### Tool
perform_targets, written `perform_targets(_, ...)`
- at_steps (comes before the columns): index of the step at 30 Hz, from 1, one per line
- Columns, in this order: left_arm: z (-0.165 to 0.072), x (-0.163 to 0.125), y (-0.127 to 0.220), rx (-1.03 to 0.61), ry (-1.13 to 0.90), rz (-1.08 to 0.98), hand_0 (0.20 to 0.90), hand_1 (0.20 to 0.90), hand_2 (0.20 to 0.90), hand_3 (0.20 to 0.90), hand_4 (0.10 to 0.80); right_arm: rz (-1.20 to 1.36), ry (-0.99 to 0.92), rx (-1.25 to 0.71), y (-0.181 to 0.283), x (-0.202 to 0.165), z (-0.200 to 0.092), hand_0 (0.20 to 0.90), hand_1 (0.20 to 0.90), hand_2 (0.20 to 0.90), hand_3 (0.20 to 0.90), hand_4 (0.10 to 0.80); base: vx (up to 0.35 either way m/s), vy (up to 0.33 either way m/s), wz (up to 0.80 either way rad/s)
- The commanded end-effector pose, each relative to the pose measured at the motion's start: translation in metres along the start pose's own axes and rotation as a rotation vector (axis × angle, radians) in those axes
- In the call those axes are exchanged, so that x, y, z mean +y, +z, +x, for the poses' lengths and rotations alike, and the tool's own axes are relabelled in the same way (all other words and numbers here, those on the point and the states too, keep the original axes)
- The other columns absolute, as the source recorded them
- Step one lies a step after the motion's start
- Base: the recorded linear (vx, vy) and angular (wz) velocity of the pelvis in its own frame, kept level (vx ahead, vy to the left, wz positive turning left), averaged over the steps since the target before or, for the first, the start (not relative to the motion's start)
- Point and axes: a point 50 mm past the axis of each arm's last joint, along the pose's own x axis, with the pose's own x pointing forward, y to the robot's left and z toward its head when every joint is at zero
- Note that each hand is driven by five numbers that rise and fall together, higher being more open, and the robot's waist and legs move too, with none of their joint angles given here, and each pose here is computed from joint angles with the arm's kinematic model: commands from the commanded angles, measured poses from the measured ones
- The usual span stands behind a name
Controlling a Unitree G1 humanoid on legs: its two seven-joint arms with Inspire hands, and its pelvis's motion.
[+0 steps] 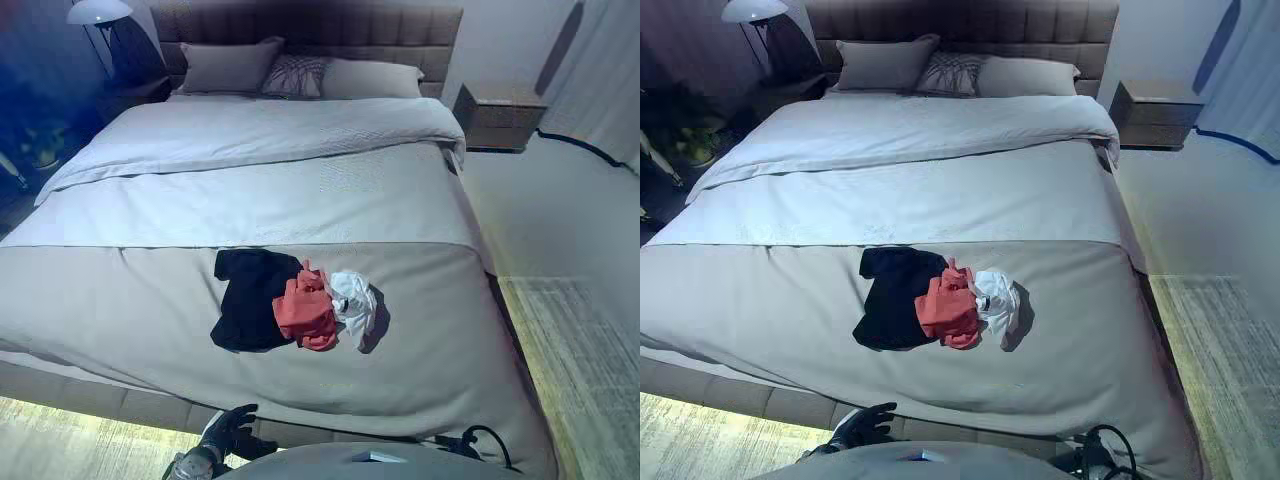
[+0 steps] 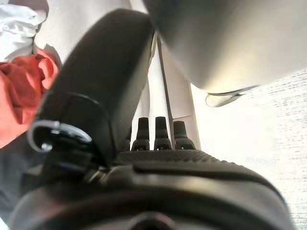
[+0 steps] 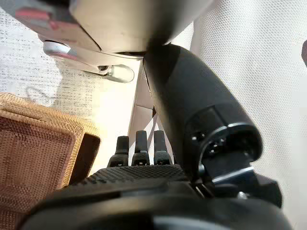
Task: Pick up the clothes from the bed and place them into the basket
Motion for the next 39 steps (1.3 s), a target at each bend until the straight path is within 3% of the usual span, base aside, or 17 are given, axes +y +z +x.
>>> perform_targets(1, 0.009, 0.003, 0.033, -0.099, -0.010, 0.024, 0.900, 0.900, 0.900, 0.900, 0.800, -0.046, -0.012, 0.005, 0.006, -0.002, 0.002, 0.900, 0.900, 0.900, 0.900, 0.800, 0.000, 0.000, 0.00)
perform_targets(5, 0.009, 0.002, 0.026, -0.038, -0.024, -0.064, 0.900, 0.900, 0.900, 0.900, 0.800, -0.044, -0.012, 0.008, 0.006, -0.002, 0.002, 0.900, 0.900, 0.900, 0.900, 0.800, 0.000, 0.000, 0.00)
perform_targets(18, 0.007, 0.006, 0.018, -0.006, 0.021, -0.033, 0.900, 0.900, 0.900, 0.900, 0.800, 0.064, -0.120, -0.078, 0.019, -0.011, 0.002, 0.900, 0.900, 0.900, 0.900, 0.800, 0.000, 0.000, 0.00)
perform_targets(29, 0.004, 0.013, 0.014, -0.012, -0.005, -0.078, 0.900, 0.900, 0.900, 0.900, 0.800, -0.019, -0.308, -0.399, 0.083, -0.048, -0.005, 0.900, 0.900, 0.900, 0.900, 0.800, 0.053, -0.040, 0.01)
perform_targets(35, -0.003, 0.033, 0.004, 0.003, 0.042, -0.056, 0.900, 0.900, 0.900, 0.900, 0.800, -0.147, -0.320, -0.635, 0.140, -0.072, -0.022, 0.900, 0.900, 0.900, 0.900, 0.800, 0.095, -0.098, 0.09)
perform_targets(39, -0.004, 0.053, 0.015, -0.020, 0.084, -0.019, 0.900, 0.900, 0.900, 0.900, 0.800, -0.096, -0.369, -0.759, 0.180, -0.094, -0.037, 0.900, 0.900, 0.900, 0.900, 0.800, -0.049, -0.153, 0.12)
